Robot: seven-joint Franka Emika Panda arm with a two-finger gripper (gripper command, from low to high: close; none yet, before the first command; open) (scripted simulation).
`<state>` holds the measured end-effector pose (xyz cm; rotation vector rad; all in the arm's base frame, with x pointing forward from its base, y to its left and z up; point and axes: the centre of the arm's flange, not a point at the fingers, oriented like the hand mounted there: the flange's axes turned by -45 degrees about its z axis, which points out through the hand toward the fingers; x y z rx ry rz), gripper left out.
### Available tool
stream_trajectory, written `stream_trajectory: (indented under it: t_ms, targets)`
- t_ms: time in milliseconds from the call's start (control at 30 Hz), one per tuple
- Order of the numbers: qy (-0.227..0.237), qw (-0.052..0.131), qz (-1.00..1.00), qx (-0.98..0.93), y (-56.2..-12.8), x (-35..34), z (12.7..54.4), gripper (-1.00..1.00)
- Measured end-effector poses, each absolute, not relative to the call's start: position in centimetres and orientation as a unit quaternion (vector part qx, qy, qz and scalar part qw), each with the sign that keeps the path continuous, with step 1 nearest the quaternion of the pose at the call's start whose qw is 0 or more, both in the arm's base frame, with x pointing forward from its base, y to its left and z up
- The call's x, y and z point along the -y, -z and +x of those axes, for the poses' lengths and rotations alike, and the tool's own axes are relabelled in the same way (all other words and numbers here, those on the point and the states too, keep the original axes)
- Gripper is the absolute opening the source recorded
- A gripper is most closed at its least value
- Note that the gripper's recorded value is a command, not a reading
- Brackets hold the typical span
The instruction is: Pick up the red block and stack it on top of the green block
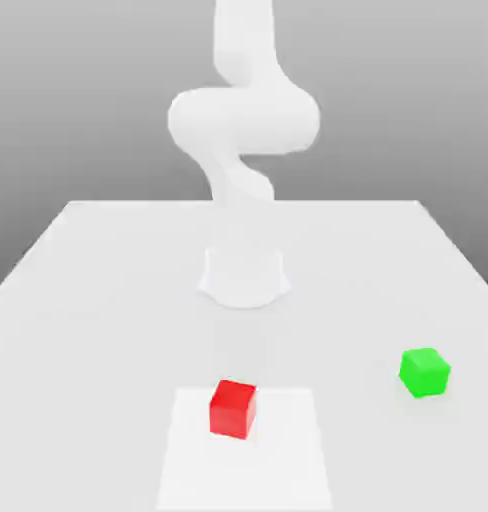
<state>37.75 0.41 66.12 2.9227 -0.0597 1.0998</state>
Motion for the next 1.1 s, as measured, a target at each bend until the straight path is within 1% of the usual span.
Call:
stream_trajectory:
  t_ms: [133, 200, 300, 433, 567, 633, 867, 900, 1100]
  targets:
    - [-0.280, 0.025, 0.959, 0.043, -56.2, -0.4, 42.0, 0.00]
    - [-0.244, 0.029, 0.968, 0.056, -51.2, -0.1, 43.1, 0.00]
    - [-0.189, 0.031, 0.979, 0.075, -43.7, 0.5, 43.8, 0.00]
    - [-0.112, 0.025, 0.988, 0.102, -33.7, 1.3, 42.6, 0.00]
    - [-0.030, 0.008, 0.991, 0.132, -24.1, 1.5, 38.8, 0.00]
    - [-0.008, 0.001, 0.990, 0.141, -21.2, 1.4, 37.5, 0.00]
    - [-0.001, -0.001, 0.990, 0.144, -15.5, 1.4, 37.1, 0.00]
    - [-0.001, 0.000, 0.990, 0.144, -14.7, 1.4, 37.0, -1.00]
    - [-0.001, 0.000, 0.990, 0.143, -14.4, 1.4, 37.0, -1.00]
